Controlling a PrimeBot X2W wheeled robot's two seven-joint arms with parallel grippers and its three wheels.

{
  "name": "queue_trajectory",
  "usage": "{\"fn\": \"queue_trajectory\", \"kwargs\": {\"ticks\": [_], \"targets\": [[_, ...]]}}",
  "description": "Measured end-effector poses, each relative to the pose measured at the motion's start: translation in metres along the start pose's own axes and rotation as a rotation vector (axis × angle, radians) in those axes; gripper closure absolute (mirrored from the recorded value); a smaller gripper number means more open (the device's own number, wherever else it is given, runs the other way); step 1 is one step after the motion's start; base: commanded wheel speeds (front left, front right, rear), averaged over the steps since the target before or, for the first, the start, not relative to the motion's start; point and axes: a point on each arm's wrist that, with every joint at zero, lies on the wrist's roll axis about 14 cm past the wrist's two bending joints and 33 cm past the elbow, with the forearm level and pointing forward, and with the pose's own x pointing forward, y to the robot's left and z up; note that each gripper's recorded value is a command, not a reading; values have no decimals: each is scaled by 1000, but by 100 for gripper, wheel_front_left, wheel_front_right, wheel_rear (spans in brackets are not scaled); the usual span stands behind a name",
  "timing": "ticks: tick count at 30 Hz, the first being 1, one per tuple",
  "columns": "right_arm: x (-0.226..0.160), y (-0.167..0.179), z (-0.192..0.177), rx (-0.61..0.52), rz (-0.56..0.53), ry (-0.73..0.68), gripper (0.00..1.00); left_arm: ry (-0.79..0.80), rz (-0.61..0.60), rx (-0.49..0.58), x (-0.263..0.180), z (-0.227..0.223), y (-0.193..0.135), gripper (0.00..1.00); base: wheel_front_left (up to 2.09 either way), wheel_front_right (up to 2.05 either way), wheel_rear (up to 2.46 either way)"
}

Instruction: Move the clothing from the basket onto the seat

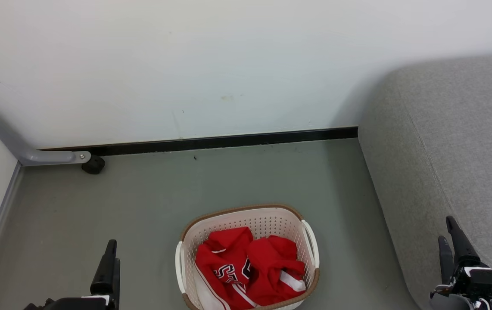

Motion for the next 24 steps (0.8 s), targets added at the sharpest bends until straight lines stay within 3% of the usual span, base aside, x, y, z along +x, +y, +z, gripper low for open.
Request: {"fn": "queue_trajectory", "kwargs": {"ticks": [11,24], "targets": [[8,10,-7,-99,19,20,0,2,-4,62,6,-6,-4,0,0,0,0],[15,16,-18,-288,34,56,0,31,-6,238,10,-15,-5,0,0,0,0]]}}
